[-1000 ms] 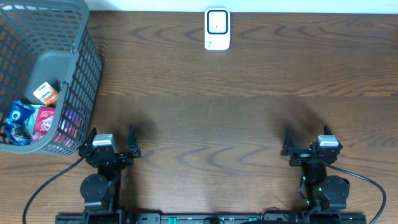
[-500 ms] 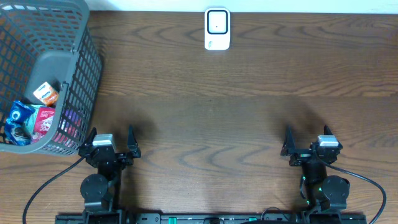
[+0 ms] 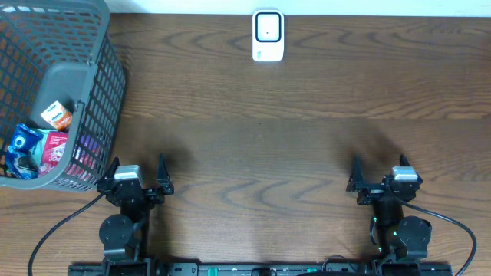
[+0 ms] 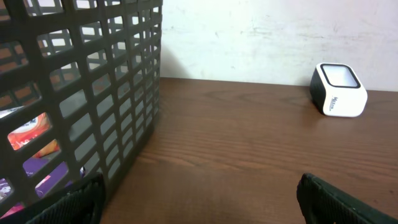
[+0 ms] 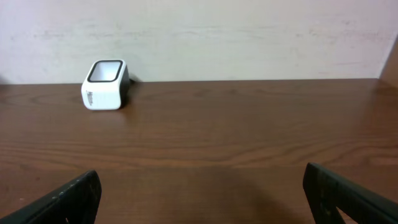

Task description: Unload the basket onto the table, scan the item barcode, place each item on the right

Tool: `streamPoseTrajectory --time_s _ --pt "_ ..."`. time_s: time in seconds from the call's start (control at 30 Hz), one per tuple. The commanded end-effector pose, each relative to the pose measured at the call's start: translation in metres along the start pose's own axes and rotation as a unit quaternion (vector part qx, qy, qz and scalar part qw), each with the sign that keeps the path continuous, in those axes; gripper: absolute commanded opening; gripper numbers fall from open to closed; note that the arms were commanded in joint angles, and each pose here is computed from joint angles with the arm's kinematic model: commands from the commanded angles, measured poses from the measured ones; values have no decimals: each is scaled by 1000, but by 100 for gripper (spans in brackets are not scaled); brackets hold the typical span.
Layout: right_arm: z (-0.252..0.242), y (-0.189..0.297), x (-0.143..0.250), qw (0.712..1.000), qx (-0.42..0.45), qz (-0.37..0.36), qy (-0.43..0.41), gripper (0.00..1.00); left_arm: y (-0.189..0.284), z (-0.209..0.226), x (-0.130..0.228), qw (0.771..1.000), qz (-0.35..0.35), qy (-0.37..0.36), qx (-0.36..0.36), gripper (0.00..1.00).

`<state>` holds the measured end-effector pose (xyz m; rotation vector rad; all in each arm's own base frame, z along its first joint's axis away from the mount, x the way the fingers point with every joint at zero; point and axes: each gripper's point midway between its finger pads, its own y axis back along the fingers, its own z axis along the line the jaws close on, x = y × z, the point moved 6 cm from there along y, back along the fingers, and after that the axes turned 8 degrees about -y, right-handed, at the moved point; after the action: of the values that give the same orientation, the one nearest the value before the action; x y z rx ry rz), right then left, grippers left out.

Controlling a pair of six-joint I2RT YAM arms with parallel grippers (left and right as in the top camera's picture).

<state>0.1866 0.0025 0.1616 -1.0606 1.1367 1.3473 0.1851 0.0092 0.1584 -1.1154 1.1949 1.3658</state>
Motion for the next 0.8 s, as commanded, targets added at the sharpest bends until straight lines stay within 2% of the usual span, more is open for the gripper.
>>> streamPoseTrajectory --time_s 0.0,0.37,0.4,0.47,0.53,0.6,0.77 --pt "1 0 1 1000 -6 1 -7 99 -1 -1 13 1000 25 -2 -1 98" --pt "1 0 1 1000 -6 1 -7 99 -1 -1 12 1000 22 2 2 98" --pt "1 0 1 1000 -6 1 -7 99 -1 -5 8 1000 12 11 21 98" --pt "1 0 1 1000 -6 1 -7 99 1 -23 3 993 1 64 103 98" --pt "1 0 1 1000 -6 1 -7 99 10 -48 0 967 12 131 217 98" --pt "1 0 1 1000 -6 1 -7 99 18 -62 -3 942 23 170 287 98" --pt "1 0 1 1000 -6 1 -7 99 19 -63 -10 938 8 180 297 98"
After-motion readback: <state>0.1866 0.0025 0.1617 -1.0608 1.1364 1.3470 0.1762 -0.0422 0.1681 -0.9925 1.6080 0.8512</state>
